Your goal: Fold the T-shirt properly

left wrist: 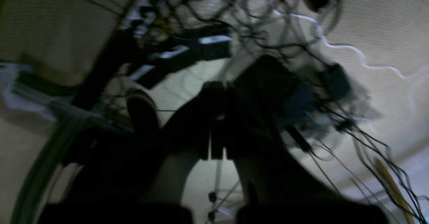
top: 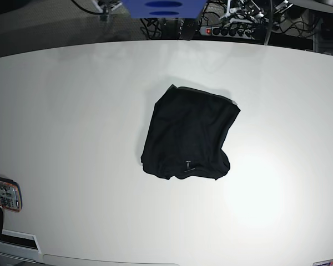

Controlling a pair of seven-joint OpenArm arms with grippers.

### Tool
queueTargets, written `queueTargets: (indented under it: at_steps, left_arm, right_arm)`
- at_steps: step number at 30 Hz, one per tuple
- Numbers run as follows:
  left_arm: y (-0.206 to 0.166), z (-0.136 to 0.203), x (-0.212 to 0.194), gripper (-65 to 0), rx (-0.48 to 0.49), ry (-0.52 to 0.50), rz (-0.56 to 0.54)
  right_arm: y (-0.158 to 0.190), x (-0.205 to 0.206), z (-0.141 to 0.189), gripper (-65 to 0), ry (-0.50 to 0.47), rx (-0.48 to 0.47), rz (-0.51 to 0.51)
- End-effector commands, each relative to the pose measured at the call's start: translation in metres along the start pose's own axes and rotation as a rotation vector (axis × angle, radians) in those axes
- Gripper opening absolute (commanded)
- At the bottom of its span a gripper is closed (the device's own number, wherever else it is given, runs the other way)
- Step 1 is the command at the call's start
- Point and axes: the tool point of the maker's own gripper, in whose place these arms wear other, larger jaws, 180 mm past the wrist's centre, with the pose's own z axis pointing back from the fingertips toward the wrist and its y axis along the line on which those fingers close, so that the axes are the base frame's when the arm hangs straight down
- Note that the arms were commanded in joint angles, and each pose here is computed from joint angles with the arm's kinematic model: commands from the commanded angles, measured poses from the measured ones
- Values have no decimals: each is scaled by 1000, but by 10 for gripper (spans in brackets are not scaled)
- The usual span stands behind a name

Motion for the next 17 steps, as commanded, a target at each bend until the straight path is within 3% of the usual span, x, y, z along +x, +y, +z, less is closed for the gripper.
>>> queueTargets:
  at_steps: [1,6,17]
  left_arm:
    - [2,2,-11,-650,4,24,-4]
    - [4,2,-11,-650,6,23,-4]
    - [48,5,41,-650,74,-63,-14]
  right_arm:
    - [-20,3,0,-650,-15,-37,16]
    - [-19,3,0,-650,-13,-35,15]
    - [-21,6,-1,-650,-19,-38,22]
